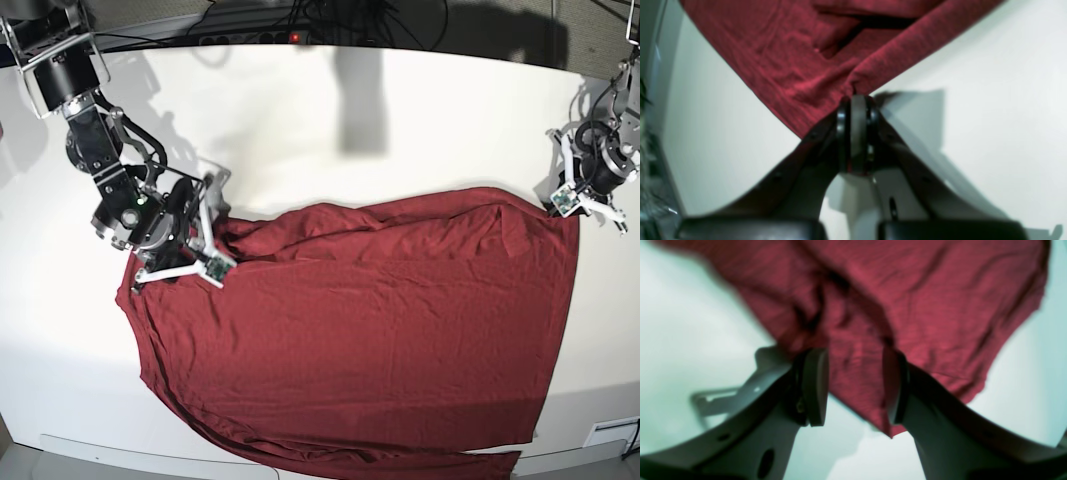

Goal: Fold the T-shirt properly
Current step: 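Regrasp the shirt edge with both grippers, gathering more fabric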

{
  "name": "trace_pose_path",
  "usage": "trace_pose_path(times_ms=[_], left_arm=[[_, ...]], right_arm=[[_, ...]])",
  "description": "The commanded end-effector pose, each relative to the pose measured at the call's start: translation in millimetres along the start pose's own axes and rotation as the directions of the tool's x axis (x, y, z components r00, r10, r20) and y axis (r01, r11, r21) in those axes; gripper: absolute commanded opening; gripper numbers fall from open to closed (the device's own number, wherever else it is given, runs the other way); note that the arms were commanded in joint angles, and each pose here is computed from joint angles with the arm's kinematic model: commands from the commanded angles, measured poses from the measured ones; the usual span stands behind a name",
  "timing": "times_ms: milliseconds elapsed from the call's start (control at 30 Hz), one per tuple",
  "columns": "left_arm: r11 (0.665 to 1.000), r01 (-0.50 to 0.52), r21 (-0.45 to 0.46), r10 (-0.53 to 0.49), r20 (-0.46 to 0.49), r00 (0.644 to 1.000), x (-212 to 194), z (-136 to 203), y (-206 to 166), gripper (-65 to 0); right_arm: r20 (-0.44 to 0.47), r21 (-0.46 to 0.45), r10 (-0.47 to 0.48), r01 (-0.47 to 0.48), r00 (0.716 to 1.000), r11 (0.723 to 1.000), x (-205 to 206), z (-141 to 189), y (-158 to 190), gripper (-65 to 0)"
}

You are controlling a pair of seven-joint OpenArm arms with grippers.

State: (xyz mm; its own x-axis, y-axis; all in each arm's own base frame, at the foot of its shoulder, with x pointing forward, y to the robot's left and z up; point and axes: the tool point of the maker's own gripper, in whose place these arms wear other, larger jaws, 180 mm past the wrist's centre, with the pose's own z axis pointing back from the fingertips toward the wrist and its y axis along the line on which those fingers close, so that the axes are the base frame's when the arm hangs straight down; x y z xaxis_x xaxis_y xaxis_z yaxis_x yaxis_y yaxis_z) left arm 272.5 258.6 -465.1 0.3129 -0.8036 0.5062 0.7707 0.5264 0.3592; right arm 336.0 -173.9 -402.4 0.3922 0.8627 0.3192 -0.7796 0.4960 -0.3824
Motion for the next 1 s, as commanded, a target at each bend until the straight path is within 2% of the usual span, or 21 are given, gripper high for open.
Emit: trace_pose_path(times_ms=[0, 67, 300, 467, 567, 867, 967], left_arm=[[0.994, -0.003, -0.111, -0.012, -0.133, 0.991, -33.8, 4.4, -29.3, -65.0], [0.994, -0.028, -0.108, 0.015, -0.120, 0.993, -30.8, 4.1, -29.2, -65.0], [0.994, -0.036, -0.105, 0.022, -0.128, 0.992, -31.6, 4.0, -28.1, -65.0], [0.994, -0.035, -0.104, 0.022, -0.129, 0.991, -31.9, 4.1, -27.9, -65.0], [0.994, -0.035, -0.101, 0.022, -0.129, 0.991, -31.9, 4.0, -27.4, -65.0], [0.994, -0.035, -0.101, 0.022, -0.133, 0.991, -32.6, 4.1, -27.4, -65.0], [0.994, -0.035, -0.101, 0.022, -0.133, 0.991, -32.6, 4.1, -27.3, -65.0]], right_arm=[[0.006, -0.022, 0.019, -0.019, 1.000, 1.000, 3.3, 7.5, -14.1, -38.7], [-0.011, -0.002, 0.010, -0.010, 1.000, 1.000, -5.3, 9.2, -13.0, -38.7], [-0.089, -0.030, 0.027, -0.030, 0.996, 0.999, -40.0, 17.5, -31.3, -38.7], [-0.107, 0.004, 0.018, -0.018, 0.994, 1.000, -56.4, 4.5, -24.6, -38.7], [-0.154, 0.005, 0.064, -0.064, 0.986, 0.998, -71.2, -3.3, -21.5, -38.7], [-0.148, 0.026, 0.152, -0.150, 0.977, 0.988, -68.4, -13.0, -8.2, -38.8], [-0.148, 0.037, 0.136, -0.132, 0.980, 0.991, -70.9, -18.4, -6.0, -44.3]])
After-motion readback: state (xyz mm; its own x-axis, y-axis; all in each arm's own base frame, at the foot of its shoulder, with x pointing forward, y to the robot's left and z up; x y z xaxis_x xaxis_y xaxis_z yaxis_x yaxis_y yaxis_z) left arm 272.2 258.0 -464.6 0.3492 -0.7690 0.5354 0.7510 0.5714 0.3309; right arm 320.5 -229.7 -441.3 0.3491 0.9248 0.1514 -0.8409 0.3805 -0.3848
